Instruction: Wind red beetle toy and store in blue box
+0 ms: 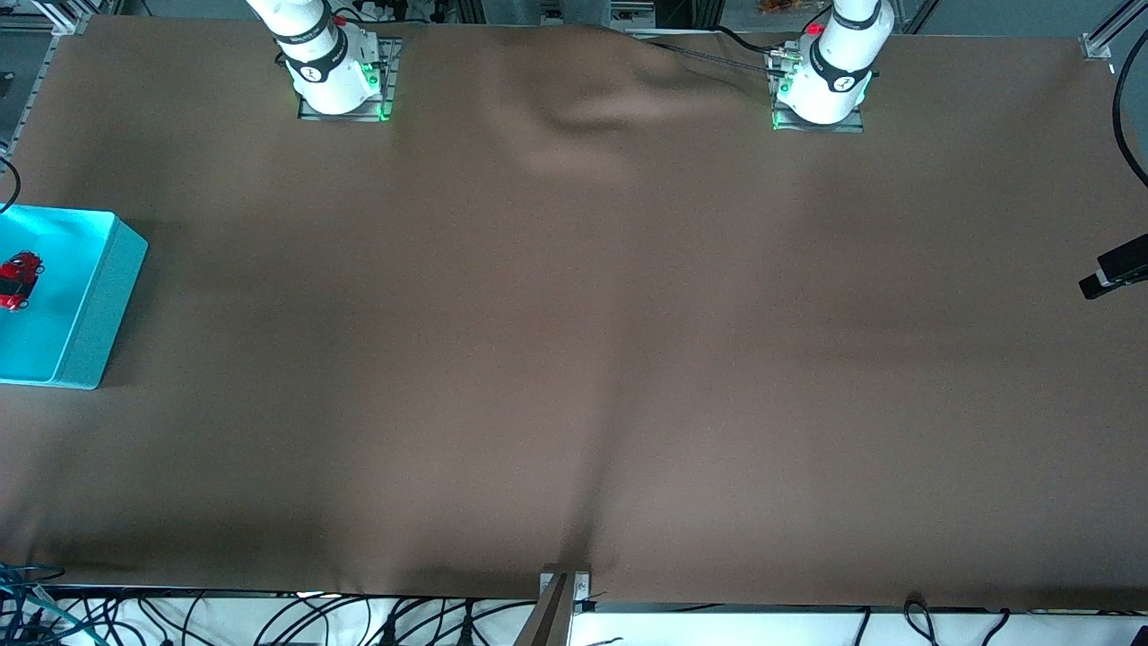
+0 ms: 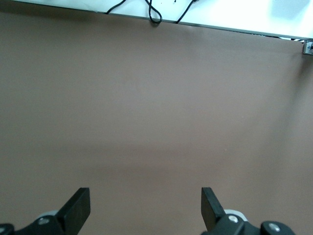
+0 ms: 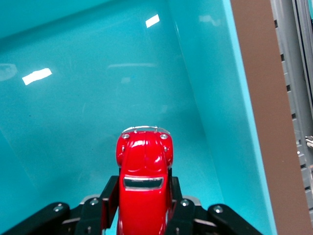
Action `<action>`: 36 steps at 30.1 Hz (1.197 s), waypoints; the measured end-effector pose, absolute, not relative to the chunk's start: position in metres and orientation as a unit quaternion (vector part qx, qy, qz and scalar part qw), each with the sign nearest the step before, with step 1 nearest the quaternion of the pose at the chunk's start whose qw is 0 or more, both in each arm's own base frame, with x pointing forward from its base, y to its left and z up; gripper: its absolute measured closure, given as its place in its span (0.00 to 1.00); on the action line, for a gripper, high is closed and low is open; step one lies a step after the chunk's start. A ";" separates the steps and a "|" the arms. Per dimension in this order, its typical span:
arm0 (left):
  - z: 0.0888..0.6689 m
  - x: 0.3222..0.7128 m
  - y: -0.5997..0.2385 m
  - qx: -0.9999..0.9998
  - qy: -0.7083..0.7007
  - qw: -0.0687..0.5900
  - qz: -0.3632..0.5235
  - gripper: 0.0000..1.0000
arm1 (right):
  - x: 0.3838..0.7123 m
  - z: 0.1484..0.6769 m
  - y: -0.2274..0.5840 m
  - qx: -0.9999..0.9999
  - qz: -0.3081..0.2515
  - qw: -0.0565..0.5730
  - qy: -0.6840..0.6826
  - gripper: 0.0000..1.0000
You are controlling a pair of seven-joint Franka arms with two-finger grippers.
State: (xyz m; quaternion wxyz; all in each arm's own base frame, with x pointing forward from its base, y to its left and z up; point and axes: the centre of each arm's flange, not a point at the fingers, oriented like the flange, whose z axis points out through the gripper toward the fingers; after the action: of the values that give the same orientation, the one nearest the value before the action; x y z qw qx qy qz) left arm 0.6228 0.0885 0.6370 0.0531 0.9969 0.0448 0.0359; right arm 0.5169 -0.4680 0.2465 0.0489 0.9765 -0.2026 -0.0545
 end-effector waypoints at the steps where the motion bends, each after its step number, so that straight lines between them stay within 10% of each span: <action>1: 0.637 0.623 0.089 0.997 0.045 0.053 0.036 0.00 | 0.515 0.243 -0.468 0.976 -0.053 0.049 -0.203 0.55; 36: 0.637 0.623 0.089 0.997 0.045 0.053 0.036 0.00 | 0.480 0.193 -0.472 0.975 -0.037 0.048 -0.216 0.55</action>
State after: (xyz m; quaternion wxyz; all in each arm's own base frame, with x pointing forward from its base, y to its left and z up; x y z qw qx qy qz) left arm 0.6228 0.0886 0.6370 0.0531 0.9969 0.0448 0.0359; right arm 0.4802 -0.4717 0.1935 0.0481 0.9745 -0.2158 -0.0372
